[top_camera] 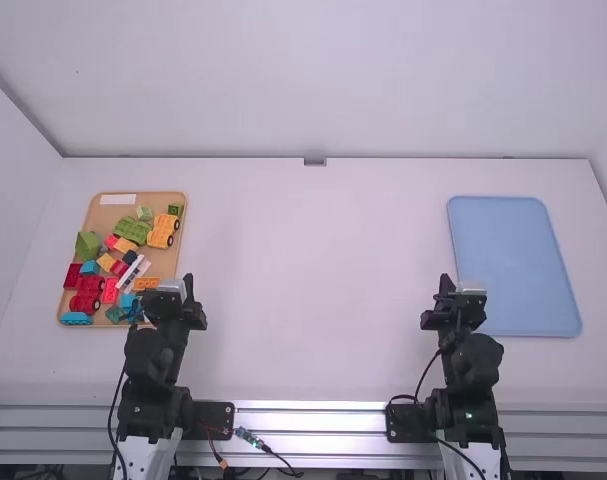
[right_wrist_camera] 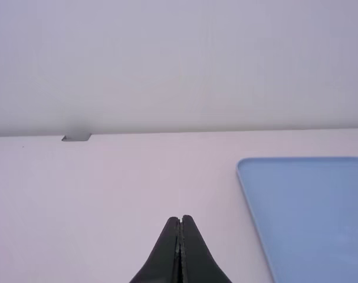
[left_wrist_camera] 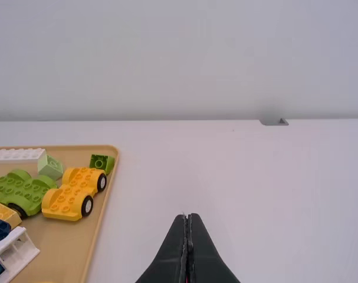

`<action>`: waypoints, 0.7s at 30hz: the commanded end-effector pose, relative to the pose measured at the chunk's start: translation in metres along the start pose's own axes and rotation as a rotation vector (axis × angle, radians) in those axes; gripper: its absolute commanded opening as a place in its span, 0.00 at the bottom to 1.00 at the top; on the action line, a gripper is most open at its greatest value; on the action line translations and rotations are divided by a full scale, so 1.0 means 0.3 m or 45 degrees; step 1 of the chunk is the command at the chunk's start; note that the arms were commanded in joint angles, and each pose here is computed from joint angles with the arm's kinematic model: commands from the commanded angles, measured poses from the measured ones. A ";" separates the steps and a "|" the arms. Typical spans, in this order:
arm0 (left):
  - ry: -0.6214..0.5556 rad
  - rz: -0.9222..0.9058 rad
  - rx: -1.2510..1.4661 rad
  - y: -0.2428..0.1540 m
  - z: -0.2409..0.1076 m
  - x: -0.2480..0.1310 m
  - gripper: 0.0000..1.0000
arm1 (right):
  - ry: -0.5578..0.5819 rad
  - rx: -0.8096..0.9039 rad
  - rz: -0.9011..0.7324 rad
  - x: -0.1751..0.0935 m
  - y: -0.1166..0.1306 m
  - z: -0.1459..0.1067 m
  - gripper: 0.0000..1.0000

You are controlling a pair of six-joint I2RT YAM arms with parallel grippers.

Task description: Assemble lego blocks to make yellow taxi

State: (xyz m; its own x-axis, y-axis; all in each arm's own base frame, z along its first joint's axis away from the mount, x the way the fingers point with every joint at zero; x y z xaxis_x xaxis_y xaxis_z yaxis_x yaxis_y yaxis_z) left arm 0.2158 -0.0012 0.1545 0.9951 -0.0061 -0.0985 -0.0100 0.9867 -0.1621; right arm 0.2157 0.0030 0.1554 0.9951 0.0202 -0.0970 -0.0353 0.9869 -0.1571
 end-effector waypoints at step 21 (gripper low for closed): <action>-0.036 -0.002 -0.027 -0.029 0.158 -0.002 0.16 | 0.179 -0.097 0.060 -0.010 -0.004 0.024 0.15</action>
State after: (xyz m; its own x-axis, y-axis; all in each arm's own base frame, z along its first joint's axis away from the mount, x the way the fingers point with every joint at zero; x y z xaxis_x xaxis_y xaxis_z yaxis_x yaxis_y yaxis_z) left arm 0.2199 -0.0011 0.1844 0.9945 -0.0007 -0.1046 -0.0185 0.9831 -0.1822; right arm 0.2132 0.0028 0.1453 0.9628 0.0362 -0.2676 -0.0909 0.9765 -0.1952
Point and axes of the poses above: each hand's point on the last joint's axis, 136 mm out from that joint toward the fingers, its own x axis out along the fingers, its own y axis along the line the jaws close on, z = x × y, the point moved 3 cm from there along -x, back along the fingers, and after that the axes turned 9 degrees about -x, right-handed, at the moved point
